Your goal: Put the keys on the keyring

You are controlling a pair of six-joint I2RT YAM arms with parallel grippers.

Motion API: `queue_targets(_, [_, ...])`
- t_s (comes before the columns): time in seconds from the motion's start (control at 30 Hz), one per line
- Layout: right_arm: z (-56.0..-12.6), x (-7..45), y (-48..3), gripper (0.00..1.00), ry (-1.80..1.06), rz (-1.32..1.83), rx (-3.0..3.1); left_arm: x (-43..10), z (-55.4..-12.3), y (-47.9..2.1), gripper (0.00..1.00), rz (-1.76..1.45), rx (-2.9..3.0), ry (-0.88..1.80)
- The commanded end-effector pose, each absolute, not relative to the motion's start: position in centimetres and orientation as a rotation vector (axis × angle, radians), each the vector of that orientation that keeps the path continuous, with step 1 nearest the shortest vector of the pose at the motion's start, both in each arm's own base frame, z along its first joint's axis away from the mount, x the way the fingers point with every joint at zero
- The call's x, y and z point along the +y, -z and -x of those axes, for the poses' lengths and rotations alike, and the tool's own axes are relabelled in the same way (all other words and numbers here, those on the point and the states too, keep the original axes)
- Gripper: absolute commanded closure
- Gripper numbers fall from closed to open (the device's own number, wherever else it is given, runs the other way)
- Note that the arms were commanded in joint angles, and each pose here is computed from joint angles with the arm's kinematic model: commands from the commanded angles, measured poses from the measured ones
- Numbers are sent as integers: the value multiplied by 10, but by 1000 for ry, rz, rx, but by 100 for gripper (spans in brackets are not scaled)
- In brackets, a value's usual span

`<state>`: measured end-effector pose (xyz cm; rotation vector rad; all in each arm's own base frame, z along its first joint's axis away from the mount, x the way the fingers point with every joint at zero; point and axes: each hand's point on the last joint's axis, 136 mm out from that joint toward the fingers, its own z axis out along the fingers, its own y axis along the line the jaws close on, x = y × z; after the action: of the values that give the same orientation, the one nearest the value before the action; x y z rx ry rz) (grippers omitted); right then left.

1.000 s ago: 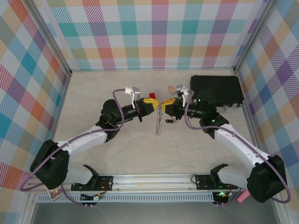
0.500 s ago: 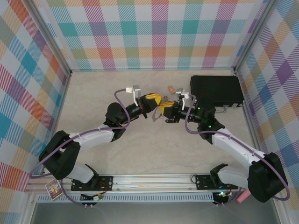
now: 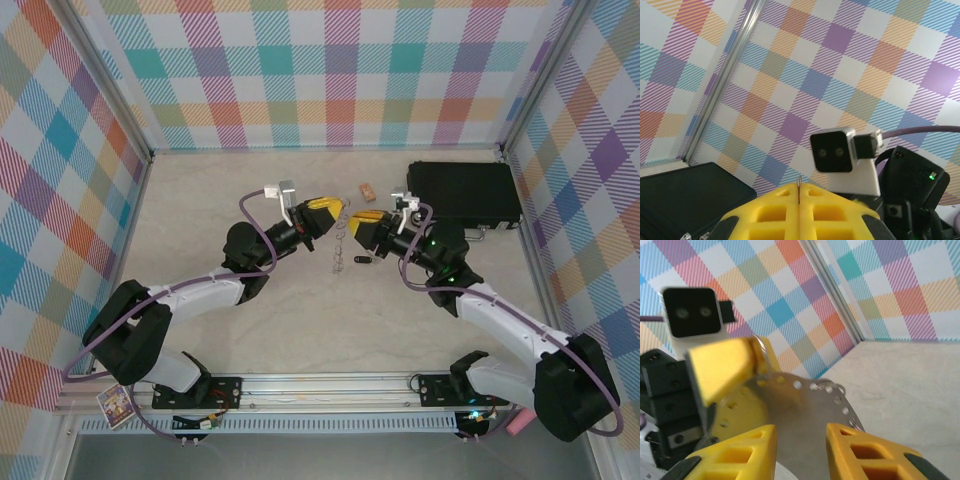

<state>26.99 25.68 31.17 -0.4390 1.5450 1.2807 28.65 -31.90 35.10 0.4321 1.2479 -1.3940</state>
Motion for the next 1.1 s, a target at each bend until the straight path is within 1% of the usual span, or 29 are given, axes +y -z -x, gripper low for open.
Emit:
queue_targets(0.0, [-262, 256, -348, 68, -1325, 448, 1415, -313, -271, -378, 100, -434, 1131, 1417])
queue_targets(0.17, [-262, 262, -364, 69, -1380, 465, 1380, -313, -270, -379, 100, -434, 1129, 1425])
queue_targets(0.43, [-267, 271, -369, 75, -1432, 486, 1359, -313, -268, -382, 100, -436, 1122, 1429])
queue_targets(0.6, [-271, 273, -364, 82, -1424, 487, 1373, -314, -267, -383, 100, -440, 1119, 1435])
queue_targets(0.87, [-271, 272, -363, 83, -1411, 493, 1371, -314, -266, -382, 100, -440, 1121, 1436])
queue_targets(1.07, [-270, 262, -368, 80, -1375, 489, 1362, -313, -265, -382, 100, -445, 1119, 1435])
